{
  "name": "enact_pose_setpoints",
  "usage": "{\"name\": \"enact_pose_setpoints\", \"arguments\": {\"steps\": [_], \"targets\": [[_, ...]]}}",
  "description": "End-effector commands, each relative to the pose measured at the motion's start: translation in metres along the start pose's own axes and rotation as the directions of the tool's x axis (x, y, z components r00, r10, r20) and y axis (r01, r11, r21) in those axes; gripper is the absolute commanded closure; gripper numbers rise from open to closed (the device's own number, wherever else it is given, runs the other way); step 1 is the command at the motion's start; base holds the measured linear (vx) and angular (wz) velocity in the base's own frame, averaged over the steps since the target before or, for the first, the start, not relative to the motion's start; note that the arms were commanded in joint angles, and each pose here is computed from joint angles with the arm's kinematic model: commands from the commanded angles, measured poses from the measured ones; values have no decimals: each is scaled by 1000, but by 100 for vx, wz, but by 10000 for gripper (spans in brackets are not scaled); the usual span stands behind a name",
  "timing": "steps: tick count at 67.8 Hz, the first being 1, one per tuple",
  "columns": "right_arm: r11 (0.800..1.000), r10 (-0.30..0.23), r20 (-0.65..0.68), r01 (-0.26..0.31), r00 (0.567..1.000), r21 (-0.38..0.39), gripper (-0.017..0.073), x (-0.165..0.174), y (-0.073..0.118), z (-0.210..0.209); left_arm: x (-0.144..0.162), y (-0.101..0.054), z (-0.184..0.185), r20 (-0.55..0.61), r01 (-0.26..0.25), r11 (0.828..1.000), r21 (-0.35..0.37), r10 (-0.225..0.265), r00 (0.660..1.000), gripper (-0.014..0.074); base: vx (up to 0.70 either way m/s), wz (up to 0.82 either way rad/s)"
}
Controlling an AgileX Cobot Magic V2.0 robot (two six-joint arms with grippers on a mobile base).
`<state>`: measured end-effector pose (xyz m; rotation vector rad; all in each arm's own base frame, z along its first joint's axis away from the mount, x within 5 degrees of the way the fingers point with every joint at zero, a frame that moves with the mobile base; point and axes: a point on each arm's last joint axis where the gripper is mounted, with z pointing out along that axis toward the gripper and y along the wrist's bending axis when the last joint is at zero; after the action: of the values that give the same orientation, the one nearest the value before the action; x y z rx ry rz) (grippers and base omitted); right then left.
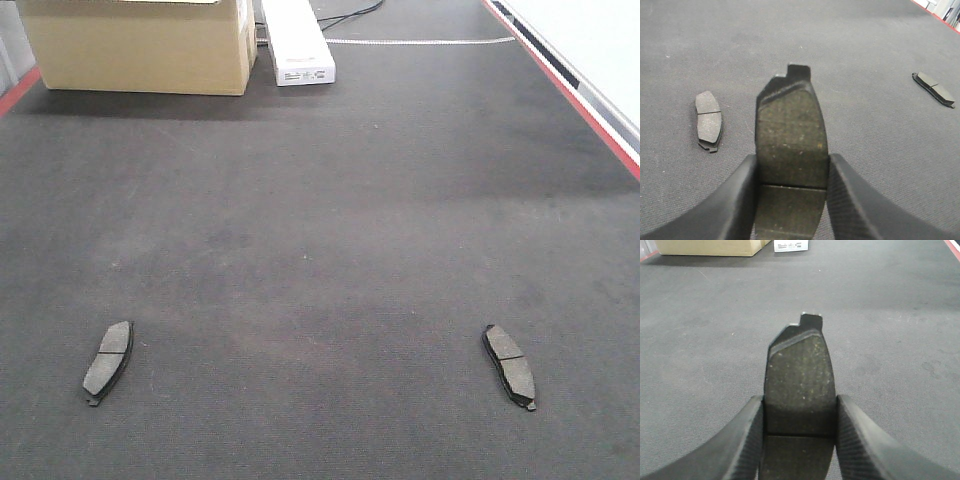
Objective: Move and align brake pads A on conveyor
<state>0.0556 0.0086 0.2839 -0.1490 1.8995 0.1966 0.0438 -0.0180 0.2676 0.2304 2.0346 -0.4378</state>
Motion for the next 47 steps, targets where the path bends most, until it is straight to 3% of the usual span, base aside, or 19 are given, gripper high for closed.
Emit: {"name": "enact_pose_setpoints", "arguments": {"steps": [1, 47], "targets": [[1000, -18, 119, 20, 993, -15, 564, -17, 2, -4, -15, -5, -5, 106, 2, 999, 39, -6, 994, 599, 0, 0], [1000, -18, 119, 20, 993, -15, 564, -17, 2, -4, -17, -4, -5, 123, -16, 999, 28, 12, 992, 599, 0, 0]]}}
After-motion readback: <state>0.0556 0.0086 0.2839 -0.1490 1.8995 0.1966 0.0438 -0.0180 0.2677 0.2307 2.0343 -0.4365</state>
